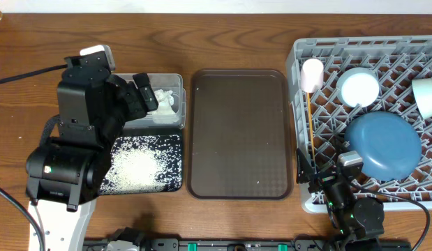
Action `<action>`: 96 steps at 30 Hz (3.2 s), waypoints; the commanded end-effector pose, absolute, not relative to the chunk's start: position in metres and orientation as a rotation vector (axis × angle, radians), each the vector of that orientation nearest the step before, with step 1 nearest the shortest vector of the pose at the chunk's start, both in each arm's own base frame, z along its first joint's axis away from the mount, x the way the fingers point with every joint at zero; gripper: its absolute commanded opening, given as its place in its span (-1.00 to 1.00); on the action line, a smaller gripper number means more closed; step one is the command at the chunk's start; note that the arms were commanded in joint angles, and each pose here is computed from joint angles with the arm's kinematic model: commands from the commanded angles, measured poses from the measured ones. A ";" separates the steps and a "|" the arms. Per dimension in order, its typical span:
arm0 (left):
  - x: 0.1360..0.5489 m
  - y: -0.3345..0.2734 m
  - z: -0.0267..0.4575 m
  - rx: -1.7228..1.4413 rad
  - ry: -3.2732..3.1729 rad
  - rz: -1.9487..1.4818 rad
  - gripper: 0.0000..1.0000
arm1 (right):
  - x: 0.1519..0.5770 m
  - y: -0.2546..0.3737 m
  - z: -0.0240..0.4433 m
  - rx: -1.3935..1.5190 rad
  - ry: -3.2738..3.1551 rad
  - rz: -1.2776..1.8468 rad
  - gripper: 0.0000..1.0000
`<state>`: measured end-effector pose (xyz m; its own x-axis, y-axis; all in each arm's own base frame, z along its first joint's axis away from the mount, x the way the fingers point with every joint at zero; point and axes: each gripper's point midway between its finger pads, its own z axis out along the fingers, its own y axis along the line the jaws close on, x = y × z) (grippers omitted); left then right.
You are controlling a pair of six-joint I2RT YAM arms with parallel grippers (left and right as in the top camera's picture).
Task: Sort waste into correct bins and load items into the dishwasher rack
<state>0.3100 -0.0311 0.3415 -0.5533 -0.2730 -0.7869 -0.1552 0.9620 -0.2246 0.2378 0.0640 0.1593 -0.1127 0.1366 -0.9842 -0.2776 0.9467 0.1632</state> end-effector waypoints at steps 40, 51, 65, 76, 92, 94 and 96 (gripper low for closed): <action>0.311 -0.028 0.348 -0.300 2.151 -0.142 0.88 | 0.239 0.060 0.159 -0.191 1.631 0.242 0.99; 0.306 -0.027 0.343 -0.301 2.156 -0.140 0.88 | 0.239 0.060 0.159 -0.191 1.631 0.242 0.99; 0.241 -0.015 0.326 -0.299 2.078 -0.165 0.89 | 0.239 0.060 0.159 -0.191 1.631 0.242 0.99; 0.208 -0.010 0.259 -0.300 2.133 -0.148 0.89 | 0.239 0.060 0.159 -0.191 1.631 0.242 0.98; 0.209 -0.010 0.174 -0.307 2.083 -0.168 0.89 | 0.239 0.060 0.159 -0.190 1.631 0.242 0.99; 0.218 -0.011 0.175 -0.305 2.023 -0.186 0.89 | 0.239 0.060 0.159 -0.191 1.631 0.242 0.99; 0.225 -0.013 0.176 -0.302 1.966 -0.204 0.88 | 0.239 0.060 0.159 -0.191 1.631 0.242 0.98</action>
<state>0.2219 -0.0151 0.1795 -0.4174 -0.2984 -0.8583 -0.1142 0.9543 -0.2762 0.2384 0.0614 0.1593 -0.0803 0.0330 -0.9962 -0.2737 0.9603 0.0539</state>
